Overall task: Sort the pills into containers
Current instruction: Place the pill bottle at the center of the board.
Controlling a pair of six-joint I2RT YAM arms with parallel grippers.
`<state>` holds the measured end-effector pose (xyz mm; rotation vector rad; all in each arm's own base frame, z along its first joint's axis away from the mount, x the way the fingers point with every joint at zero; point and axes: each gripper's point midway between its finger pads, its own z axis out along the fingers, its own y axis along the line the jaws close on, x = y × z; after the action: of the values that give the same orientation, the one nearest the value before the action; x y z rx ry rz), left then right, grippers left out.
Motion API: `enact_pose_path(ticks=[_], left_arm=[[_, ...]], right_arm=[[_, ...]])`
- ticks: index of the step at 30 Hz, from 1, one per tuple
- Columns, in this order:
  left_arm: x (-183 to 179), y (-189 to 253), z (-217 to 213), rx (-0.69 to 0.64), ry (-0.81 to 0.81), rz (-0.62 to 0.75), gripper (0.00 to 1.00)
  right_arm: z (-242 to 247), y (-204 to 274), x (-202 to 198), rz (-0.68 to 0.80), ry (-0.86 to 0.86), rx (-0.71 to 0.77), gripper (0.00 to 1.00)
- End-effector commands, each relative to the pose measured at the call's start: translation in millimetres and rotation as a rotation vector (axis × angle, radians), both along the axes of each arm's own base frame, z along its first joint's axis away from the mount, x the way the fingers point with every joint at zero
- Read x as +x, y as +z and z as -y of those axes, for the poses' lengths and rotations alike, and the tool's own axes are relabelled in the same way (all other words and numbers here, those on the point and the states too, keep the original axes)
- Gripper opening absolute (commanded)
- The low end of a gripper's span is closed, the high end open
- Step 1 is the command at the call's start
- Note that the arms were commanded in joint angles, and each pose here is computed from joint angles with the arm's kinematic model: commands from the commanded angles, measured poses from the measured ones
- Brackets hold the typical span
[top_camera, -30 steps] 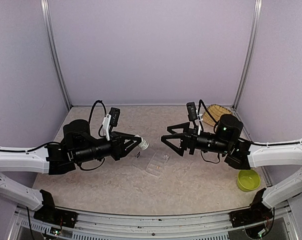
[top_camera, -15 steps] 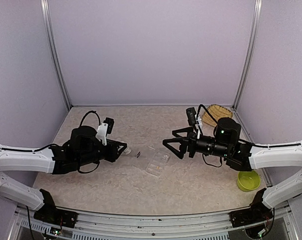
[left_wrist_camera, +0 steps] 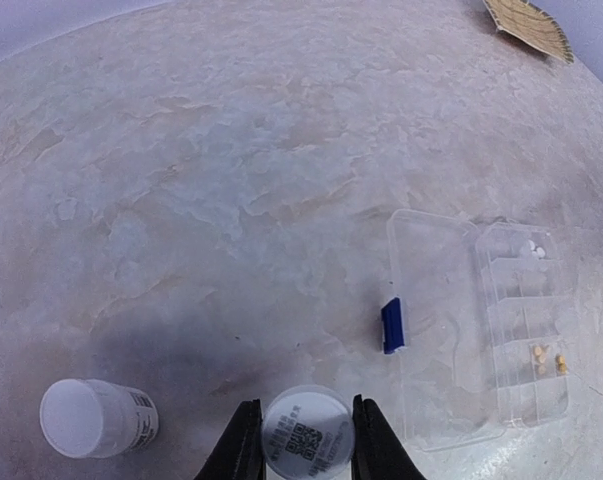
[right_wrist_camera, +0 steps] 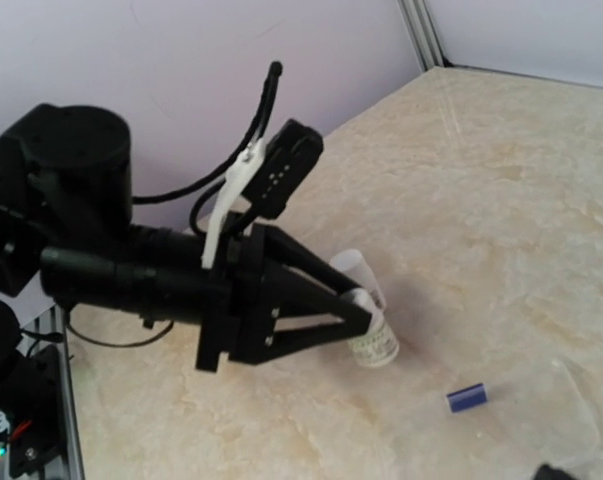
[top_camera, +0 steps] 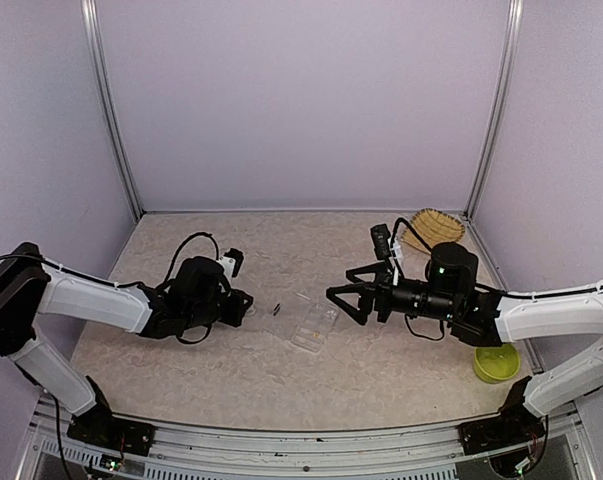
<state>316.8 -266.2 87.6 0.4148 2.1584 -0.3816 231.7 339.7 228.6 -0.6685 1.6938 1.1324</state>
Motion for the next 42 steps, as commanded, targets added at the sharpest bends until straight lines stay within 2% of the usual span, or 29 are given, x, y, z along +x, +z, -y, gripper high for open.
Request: enact_pose_path(ticks=[1, 12, 23, 36, 42], left_arm=[[21.9, 9.3, -3.3, 0.002, 0.027, 0.054, 0.17], [47.1, -12.7, -19.6, 0.06, 0.093, 0.051, 0.2], [52.9, -26.5, -21.8, 0.105, 0.108, 0.041, 0.23], [52.2, -21.1, -15.8, 0.076, 0.087, 0.038, 0.48], [51.3, 1.9, -11.5, 0.029, 0.075, 0.066, 0.6]], right_arm=[[5.8, -2.8, 2.6, 0.003, -0.025, -0.001, 1.0], [3.4, -10.4, 1.6, -0.012, -0.012, -0.005, 1.0], [4.4, -14.3, 1.3, -0.02, -0.015, -0.008, 1.0], [1.5, -20.0, 3.1, -0.033, -0.012, -0.018, 1.0], [1.0, -28.4, 5.0, -0.052, -0.018, -0.036, 1.0]])
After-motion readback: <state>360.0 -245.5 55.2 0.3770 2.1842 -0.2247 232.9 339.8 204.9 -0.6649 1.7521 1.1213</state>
